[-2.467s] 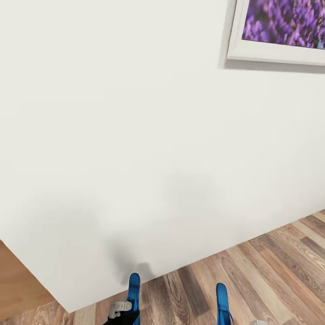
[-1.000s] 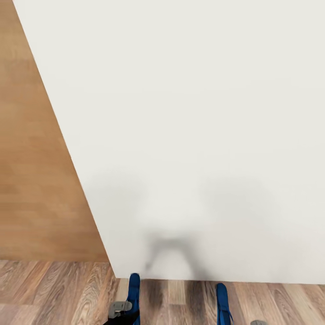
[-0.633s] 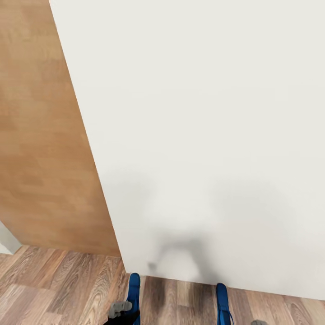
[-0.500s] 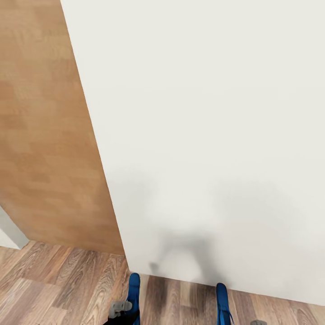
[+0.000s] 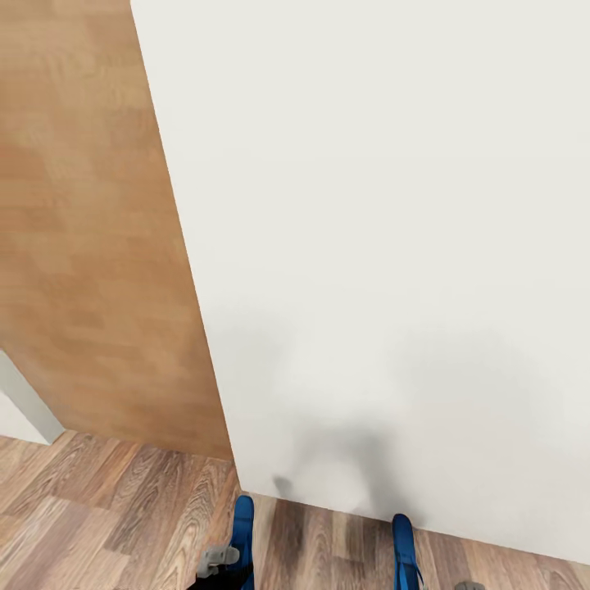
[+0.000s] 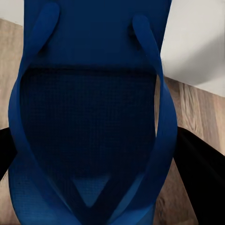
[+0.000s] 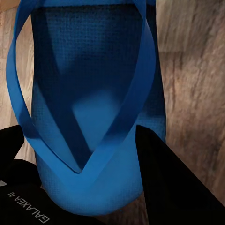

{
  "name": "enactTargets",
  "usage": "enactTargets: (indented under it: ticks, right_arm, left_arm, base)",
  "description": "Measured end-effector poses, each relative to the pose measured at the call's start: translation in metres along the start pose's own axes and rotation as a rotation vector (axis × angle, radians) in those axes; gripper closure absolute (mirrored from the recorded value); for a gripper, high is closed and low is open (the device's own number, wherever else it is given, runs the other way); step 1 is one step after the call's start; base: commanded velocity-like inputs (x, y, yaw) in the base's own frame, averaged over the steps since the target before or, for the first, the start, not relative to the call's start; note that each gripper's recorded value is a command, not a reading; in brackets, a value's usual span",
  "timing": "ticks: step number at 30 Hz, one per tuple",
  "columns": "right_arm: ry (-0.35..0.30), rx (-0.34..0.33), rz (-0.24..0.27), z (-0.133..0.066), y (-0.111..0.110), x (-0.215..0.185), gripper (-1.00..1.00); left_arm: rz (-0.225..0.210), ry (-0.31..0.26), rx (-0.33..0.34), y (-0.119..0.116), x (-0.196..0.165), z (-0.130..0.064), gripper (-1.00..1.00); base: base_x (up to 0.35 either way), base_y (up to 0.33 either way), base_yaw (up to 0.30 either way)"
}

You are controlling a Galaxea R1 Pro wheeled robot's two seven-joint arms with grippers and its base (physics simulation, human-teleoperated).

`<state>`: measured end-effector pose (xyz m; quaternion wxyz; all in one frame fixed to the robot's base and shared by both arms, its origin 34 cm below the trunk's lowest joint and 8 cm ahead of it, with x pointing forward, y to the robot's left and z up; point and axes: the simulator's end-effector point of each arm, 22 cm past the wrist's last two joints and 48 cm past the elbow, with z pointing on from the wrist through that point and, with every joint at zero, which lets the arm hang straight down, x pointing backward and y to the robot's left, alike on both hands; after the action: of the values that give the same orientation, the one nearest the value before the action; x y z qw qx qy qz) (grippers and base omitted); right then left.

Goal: In the bedroom, move the book from the bed onto either nightstand, and place the two sandals side by side next to the bed.

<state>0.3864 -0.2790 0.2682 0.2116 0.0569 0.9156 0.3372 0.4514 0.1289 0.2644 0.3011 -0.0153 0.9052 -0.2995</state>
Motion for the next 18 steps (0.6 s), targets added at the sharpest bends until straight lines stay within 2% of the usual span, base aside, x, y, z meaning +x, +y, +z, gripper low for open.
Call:
enactTargets:
  ticks: [18]
  right_arm:
    - [0.0, 0.0, 0.0, 0.0006, 0.0004, 0.0002, 1.0]
  left_arm:
    - [0.0, 0.0, 0.0, -0.0002, 0.0002, 0.0, 1.0]
  base:
    - [0.0, 0.0, 0.289]
